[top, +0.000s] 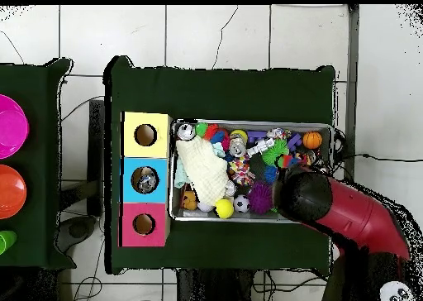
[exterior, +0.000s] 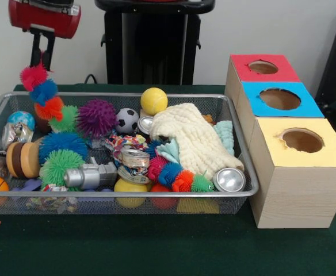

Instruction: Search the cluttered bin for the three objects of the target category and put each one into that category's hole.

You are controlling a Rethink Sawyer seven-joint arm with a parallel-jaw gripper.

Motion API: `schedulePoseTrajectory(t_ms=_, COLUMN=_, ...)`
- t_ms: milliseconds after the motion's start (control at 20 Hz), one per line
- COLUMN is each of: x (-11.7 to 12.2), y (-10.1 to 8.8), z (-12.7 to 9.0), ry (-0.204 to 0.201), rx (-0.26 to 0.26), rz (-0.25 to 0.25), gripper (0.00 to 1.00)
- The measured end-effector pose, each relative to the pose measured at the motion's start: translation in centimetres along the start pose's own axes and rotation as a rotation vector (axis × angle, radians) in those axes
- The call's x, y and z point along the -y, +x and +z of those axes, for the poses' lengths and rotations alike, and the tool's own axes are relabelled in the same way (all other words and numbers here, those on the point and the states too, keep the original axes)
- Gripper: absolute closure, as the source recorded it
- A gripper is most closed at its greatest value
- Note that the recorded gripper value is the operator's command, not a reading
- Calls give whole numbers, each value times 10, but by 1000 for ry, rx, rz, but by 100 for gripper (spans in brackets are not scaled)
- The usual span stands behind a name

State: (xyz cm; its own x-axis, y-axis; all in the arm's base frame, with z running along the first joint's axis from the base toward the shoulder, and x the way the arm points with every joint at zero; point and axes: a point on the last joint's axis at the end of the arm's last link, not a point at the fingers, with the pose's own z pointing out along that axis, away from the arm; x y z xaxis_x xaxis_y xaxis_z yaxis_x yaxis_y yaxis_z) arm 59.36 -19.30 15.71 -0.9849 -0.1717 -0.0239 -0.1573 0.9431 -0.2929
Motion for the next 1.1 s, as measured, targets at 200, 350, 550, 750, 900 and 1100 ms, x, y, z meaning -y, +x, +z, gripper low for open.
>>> schedulePoseTrajectory(t_ms=200, x=1, y=-9, z=3, ry=46, rx=62, rz=-11, gripper=100)
schedulePoseTrajectory(t_ms=350, x=0, y=-13, z=8, ry=64, rx=91, rz=-15, gripper=100)
schedulePoseTrajectory(t_ms=550, x=-1, y=-13, z=19, ry=61, rx=100, rz=-14, gripper=100)
schedulePoseTrajectory(t_ms=750, x=-6, y=-9, z=33, ry=45, rx=84, rz=-16, gripper=100)
schedulePoseTrajectory(t_ms=900, x=-10, y=-8, z=39, ry=38, rx=74, rz=-22, gripper=100)
schedulePoseTrajectory(t_ms=1100, x=-18, y=-7, z=48, ry=34, rx=60, rz=-37, gripper=0)
